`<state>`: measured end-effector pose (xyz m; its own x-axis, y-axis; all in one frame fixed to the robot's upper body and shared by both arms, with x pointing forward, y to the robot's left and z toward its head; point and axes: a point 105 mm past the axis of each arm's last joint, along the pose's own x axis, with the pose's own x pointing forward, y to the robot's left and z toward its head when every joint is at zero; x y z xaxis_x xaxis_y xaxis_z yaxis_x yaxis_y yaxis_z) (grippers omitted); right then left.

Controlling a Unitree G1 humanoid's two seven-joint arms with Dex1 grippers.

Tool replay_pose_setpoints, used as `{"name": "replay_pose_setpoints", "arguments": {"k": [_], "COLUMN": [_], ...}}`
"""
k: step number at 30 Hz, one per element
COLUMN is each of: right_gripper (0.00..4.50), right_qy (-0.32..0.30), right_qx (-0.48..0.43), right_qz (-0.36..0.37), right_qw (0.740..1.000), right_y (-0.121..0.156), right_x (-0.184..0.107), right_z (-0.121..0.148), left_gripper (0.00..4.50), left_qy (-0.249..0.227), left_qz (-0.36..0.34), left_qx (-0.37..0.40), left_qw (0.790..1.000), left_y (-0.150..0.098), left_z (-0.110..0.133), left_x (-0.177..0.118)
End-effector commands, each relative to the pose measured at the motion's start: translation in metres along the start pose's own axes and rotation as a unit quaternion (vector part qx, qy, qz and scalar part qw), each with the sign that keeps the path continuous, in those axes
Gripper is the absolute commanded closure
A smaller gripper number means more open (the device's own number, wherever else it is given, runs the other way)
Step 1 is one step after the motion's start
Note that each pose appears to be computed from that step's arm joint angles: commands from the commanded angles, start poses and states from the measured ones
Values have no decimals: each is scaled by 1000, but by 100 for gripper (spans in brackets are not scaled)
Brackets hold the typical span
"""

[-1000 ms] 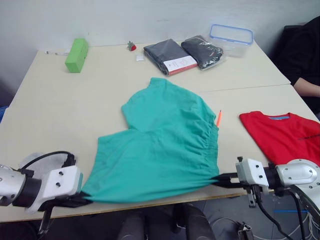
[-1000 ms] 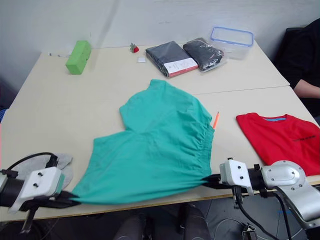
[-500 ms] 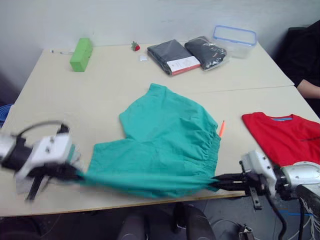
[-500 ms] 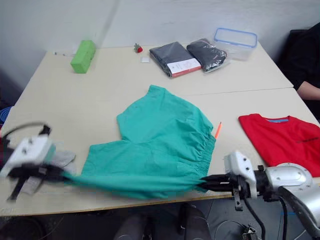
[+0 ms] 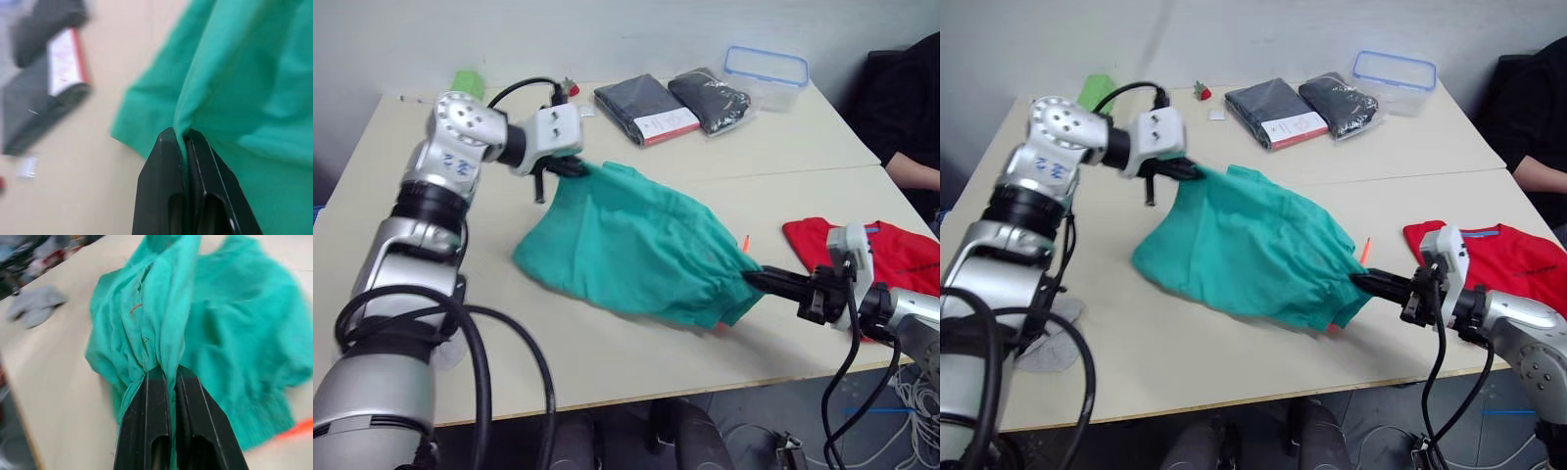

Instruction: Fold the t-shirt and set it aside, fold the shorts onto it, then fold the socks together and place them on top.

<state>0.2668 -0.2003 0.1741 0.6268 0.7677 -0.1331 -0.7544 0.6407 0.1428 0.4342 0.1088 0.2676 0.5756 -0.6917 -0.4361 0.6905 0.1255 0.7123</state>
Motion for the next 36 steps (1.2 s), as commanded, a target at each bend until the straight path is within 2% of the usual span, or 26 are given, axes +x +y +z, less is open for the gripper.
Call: {"name": "replay_pose_setpoints", "arguments": {"k": [1,7,11,14,15,17,19,21,29,32,34,36], "right_gripper": [450,450,450,450,450,394,341,268,0,0,0,0], "right_qy": [-20,-19,-9,-7,-7,-10,-17,-26,-55,-25,6,22], "right_qx": [0,10,-1,3,4,13,10,-1,-66,-150,-202,-228], "right_qz": [-53,-137,-157,-169,-177,-190,-194,-198,-205,-158,-107,-65], "right_qw": [998,990,988,986,984,982,981,980,975,976,974,971], "right_y": [-11,-30,-29,-30,-32,-36,-37,-38,-39,-18,4,23], "right_x": [-6,-10,-5,-1,-1,-2,-2,-4,-18,-14,-7,0], "right_z": [9,1,-7,-10,-11,-12,-8,-1,34,41,36,29], "left_gripper": [445,445,445,445,425,382,322,254,1,1,1,1], "left_qy": [-6,14,54,61,58,56,51,45,-3,-47,-55,-51], "left_qz": [81,139,103,86,84,79,88,106,182,156,126,71], "left_qx": [56,105,103,79,71,63,57,44,-12,-6,10,32], "left_qw": [995,985,988,991,992,993,993,992,983,987,990,996], "left_y": [20,25,6,-2,-4,-6,-3,4,36,31,20,-1], "left_z": [17,28,13,5,4,2,2,0,-10,-9,-16,-28], "left_x": [10,33,51,56,56,56,53,46,-5,-21,-29,-33]}}
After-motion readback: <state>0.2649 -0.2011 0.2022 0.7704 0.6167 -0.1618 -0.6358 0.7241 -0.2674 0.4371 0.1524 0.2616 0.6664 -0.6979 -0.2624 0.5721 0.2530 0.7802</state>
